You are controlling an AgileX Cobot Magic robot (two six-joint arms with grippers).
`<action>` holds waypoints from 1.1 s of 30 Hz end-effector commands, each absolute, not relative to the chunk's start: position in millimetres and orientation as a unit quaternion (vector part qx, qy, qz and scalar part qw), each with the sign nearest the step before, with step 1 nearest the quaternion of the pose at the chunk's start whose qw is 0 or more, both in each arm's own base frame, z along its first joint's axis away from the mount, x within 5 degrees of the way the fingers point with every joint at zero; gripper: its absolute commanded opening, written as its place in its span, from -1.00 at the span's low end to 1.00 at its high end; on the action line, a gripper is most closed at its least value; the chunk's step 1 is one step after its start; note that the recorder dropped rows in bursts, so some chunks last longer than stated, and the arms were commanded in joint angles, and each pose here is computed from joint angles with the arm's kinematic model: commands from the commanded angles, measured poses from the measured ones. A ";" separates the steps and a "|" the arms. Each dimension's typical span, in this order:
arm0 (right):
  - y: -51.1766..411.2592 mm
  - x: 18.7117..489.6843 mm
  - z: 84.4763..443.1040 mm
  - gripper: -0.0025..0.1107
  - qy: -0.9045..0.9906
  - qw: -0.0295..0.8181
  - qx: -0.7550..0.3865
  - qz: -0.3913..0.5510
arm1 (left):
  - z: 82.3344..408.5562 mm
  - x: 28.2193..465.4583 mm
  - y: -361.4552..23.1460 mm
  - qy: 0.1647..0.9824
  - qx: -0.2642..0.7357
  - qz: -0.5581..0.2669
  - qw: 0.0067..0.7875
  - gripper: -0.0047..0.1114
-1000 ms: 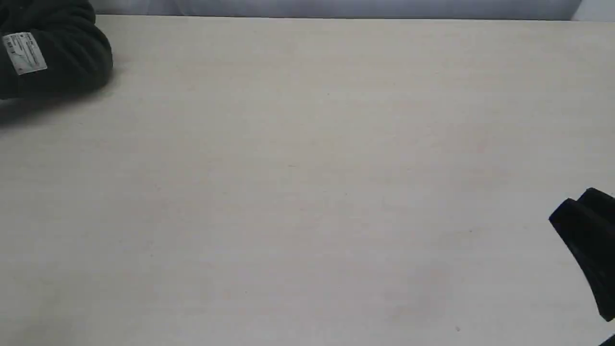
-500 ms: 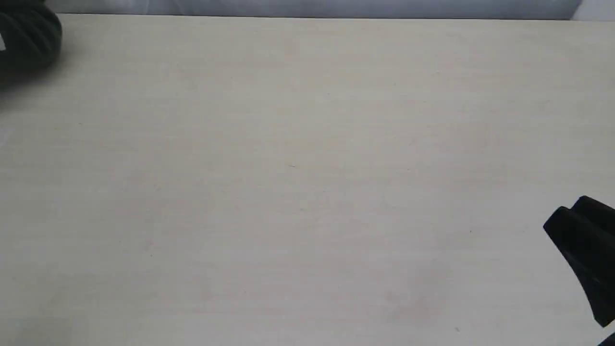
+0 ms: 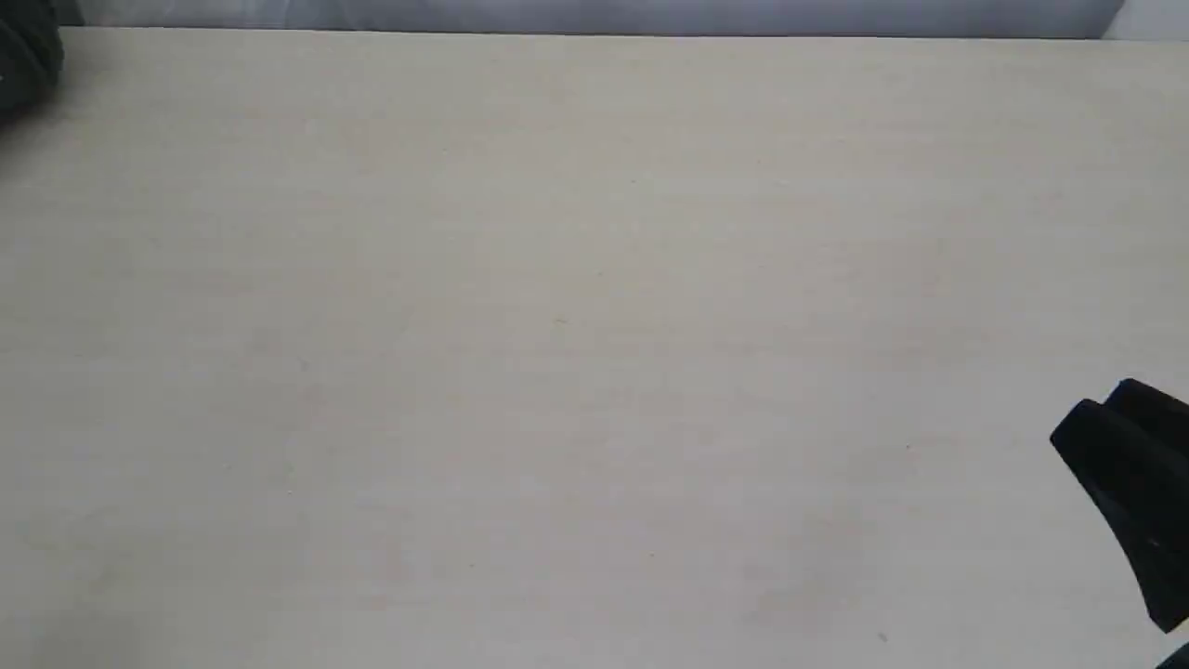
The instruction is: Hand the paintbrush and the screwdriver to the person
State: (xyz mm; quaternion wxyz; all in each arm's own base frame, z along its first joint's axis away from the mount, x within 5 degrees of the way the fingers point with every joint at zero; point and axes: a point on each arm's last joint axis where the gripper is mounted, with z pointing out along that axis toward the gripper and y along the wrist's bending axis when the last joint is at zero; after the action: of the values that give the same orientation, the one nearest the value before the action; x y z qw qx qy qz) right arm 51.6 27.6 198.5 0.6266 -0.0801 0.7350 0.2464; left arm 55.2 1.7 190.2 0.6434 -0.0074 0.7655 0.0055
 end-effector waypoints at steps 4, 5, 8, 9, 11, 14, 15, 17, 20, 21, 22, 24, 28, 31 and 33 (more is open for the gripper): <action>26.1 51.2 197.7 -0.43 0.733 0.634 -0.086 0.231 | 190.9 55.3 1.1 0.761 -0.006 0.001 0.649 -0.92; 24.6 51.4 197.4 -0.43 0.734 0.638 -0.083 0.218 | 190.8 55.3 1.2 0.761 -0.005 0.002 0.649 -0.92; 18.0 52.7 193.3 -0.43 0.750 0.638 -0.053 0.167 | 190.6 55.3 1.2 0.762 -0.006 0.002 0.648 -0.92; 16.6 53.0 192.0 -0.43 0.755 0.635 -0.046 0.156 | 190.6 55.3 1.2 0.762 -0.006 0.002 0.648 -0.92; 11.9 53.7 188.8 -0.43 0.768 0.628 -0.019 0.123 | 190.6 55.3 1.2 0.762 -0.006 0.002 0.648 -0.92; 6.4 53.9 185.3 -0.43 0.781 0.619 0.006 0.082 | 190.6 55.3 1.2 0.762 -0.006 0.002 0.648 -0.92; 4.5 53.8 184.2 -0.43 0.785 0.616 0.014 0.068 | 190.6 55.3 1.2 0.762 -0.006 0.002 0.648 -0.92; 1.4 53.6 182.5 -0.43 0.790 0.611 0.029 0.046 | 190.6 55.3 1.2 0.762 -0.006 0.002 0.648 -0.92; -1.5 53.6 182.5 -0.43 0.789 0.612 0.048 0.028 | 190.6 55.3 1.2 0.762 -0.006 0.002 0.648 -0.92; -2.5 53.6 182.7 -0.43 0.788 0.613 0.053 0.021 | 190.6 55.3 1.2 0.762 -0.006 0.002 0.648 -0.92; -3.2 53.5 182.7 -0.43 0.788 0.613 0.056 0.016 | 190.6 55.3 1.2 0.762 -0.006 0.002 0.648 -0.92; -4.2 53.5 182.7 -0.43 0.787 0.613 0.062 0.010 | 190.6 55.3 1.2 0.762 -0.006 0.002 0.648 -0.92; -4.3 53.4 182.4 -0.43 0.789 0.612 0.058 0.007 | 190.6 55.3 1.2 0.762 -0.006 0.002 0.648 -0.92; -4.3 53.1 181.4 -0.43 0.792 0.607 0.055 0.004 | 190.6 55.3 1.2 0.762 -0.006 0.002 0.648 -0.92; -4.3 53.1 181.4 -0.43 0.793 0.607 0.053 0.002 | 190.4 55.2 1.1 0.763 -0.007 0.001 0.647 -0.92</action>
State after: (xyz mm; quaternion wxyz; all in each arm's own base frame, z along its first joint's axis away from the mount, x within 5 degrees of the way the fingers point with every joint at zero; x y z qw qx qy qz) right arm 53.6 -3.7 182.3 0.6074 0.0604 0.7920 0.0131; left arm 55.2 1.7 190.2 0.6434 -0.0074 0.7655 0.0055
